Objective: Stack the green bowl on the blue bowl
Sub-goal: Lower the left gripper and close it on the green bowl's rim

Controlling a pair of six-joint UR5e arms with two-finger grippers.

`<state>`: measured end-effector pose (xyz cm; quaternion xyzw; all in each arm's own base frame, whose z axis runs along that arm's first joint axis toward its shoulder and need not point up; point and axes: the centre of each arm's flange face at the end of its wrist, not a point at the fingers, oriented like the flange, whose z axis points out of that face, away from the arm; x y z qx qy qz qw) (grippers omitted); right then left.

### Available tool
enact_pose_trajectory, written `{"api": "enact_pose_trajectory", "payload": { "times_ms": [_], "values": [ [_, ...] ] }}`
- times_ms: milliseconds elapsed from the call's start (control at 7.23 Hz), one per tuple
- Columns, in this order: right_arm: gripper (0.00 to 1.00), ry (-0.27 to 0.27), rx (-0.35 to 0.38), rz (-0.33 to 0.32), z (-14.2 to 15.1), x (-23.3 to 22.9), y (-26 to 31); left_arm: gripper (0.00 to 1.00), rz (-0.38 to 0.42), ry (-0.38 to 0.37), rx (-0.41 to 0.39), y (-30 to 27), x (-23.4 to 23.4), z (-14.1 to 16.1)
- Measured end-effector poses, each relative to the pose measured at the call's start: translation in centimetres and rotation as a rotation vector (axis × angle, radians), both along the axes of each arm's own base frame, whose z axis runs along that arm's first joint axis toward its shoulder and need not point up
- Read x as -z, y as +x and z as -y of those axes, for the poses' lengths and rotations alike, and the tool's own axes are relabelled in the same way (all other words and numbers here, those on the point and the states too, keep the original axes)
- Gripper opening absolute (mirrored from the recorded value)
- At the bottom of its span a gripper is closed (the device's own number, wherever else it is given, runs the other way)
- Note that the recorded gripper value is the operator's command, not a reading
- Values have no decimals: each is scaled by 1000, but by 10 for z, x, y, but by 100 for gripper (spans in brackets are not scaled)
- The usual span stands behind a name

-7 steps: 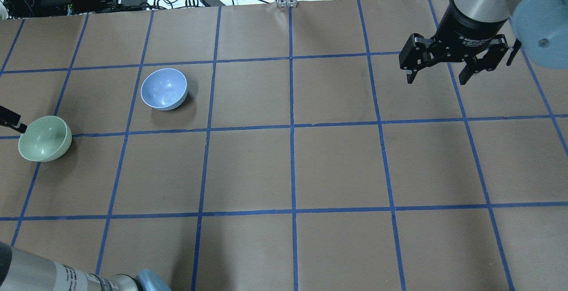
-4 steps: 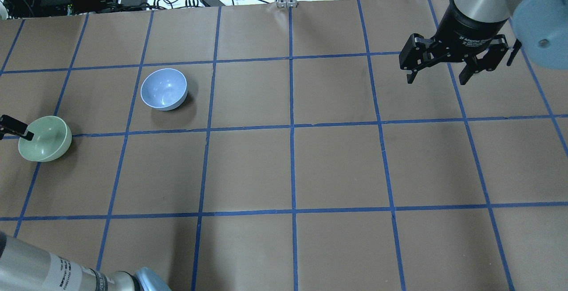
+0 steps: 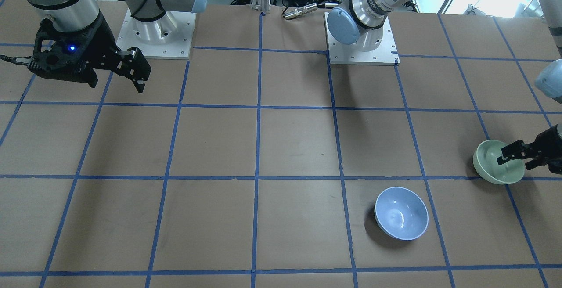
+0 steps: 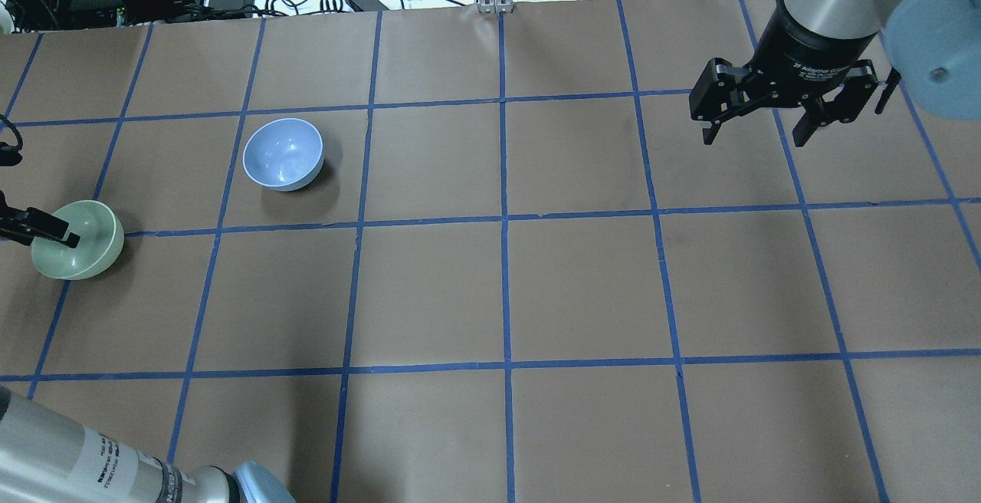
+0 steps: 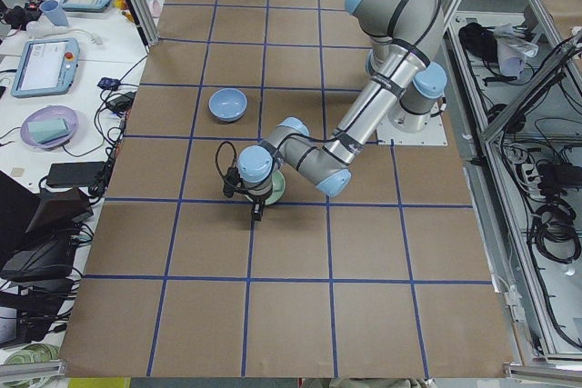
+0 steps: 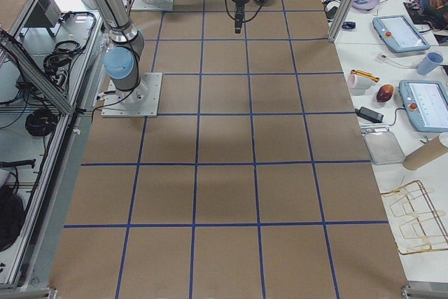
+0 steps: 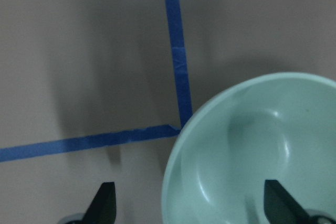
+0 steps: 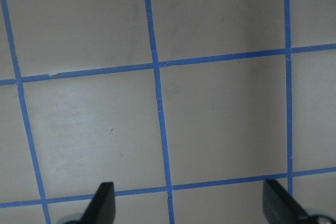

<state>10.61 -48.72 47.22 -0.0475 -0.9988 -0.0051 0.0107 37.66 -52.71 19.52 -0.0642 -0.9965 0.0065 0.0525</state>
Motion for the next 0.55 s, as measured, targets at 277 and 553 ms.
{"api": "enact_pose_trajectory", "payload": {
  "times_ms": [277,553],
  "values": [
    [100,0,0,0,0,0,0,100,-8,7,1,1,8,0],
    [100,0,0,0,0,0,0,87,-16,12,1,1,13,0]
  ]
}}
